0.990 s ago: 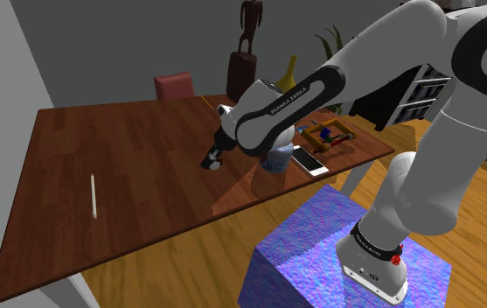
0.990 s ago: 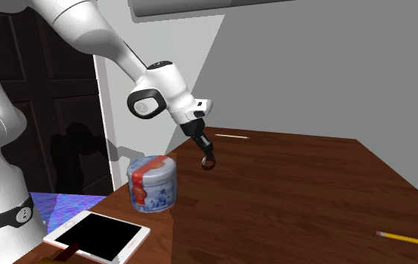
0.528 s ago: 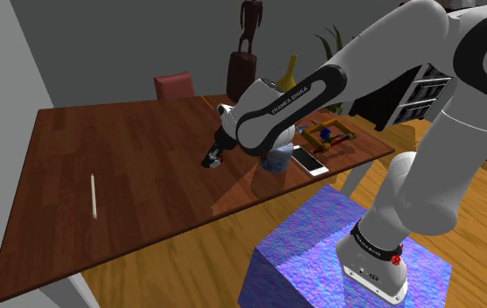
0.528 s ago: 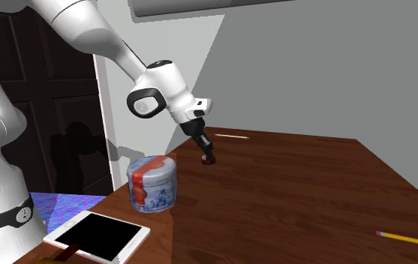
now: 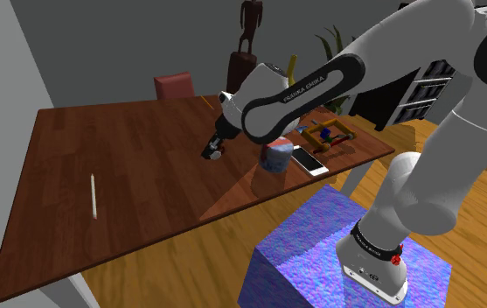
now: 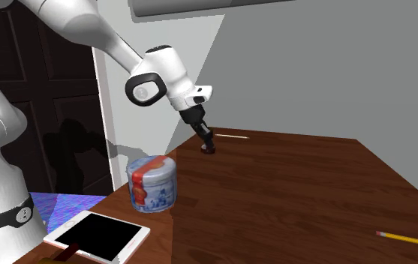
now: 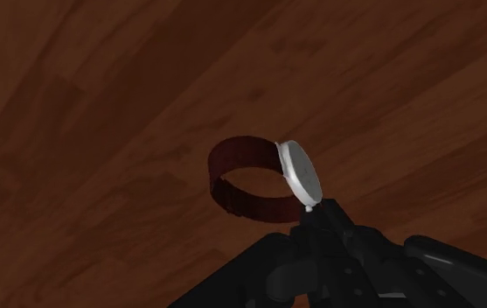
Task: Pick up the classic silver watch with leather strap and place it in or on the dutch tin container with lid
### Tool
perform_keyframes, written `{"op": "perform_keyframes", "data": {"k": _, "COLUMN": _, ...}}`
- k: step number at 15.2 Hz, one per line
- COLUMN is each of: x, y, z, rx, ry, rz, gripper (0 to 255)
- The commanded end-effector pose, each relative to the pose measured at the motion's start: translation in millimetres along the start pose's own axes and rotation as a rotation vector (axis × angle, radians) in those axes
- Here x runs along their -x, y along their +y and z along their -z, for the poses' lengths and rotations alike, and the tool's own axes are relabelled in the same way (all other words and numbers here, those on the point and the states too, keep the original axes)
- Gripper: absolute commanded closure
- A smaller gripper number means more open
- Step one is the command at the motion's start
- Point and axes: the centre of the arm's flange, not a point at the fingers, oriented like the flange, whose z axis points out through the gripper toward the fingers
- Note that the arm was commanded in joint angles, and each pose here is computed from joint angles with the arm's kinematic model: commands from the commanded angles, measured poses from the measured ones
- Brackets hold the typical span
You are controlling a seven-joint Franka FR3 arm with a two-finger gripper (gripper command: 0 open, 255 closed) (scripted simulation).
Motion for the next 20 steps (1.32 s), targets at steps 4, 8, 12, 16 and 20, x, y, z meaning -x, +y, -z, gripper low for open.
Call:
{"op": "perform_keyframes", "data": {"k": 4, "x": -13, "y": -2, "z": 24, "rx": 0.0, "ry": -0.001, "rz": 0.0, "gripper": 255}}
{"op": "perform_keyframes", "data": {"k": 8, "x": -23, "y": -3, "z": 43, "rx": 0.0, "ry": -0.001, "rz": 0.0, "gripper": 255}}
{"op": "perform_keyframes", "data": {"k": 12, "x": -33, "y": -4, "z": 61, "rx": 0.0, "ry": -0.001, "rz": 0.0, "gripper": 255}}
{"op": "perform_keyframes", "data": {"k": 16, "x": -44, "y": -5, "z": 80, "rx": 0.0, "ry": -0.001, "rz": 0.0, "gripper": 255}}
{"op": "perform_keyframes", "data": {"k": 20, "x": -54, "y": -6, "z": 98, "rx": 0.0, "ry": -0.001, "rz": 0.0, "gripper": 255}}
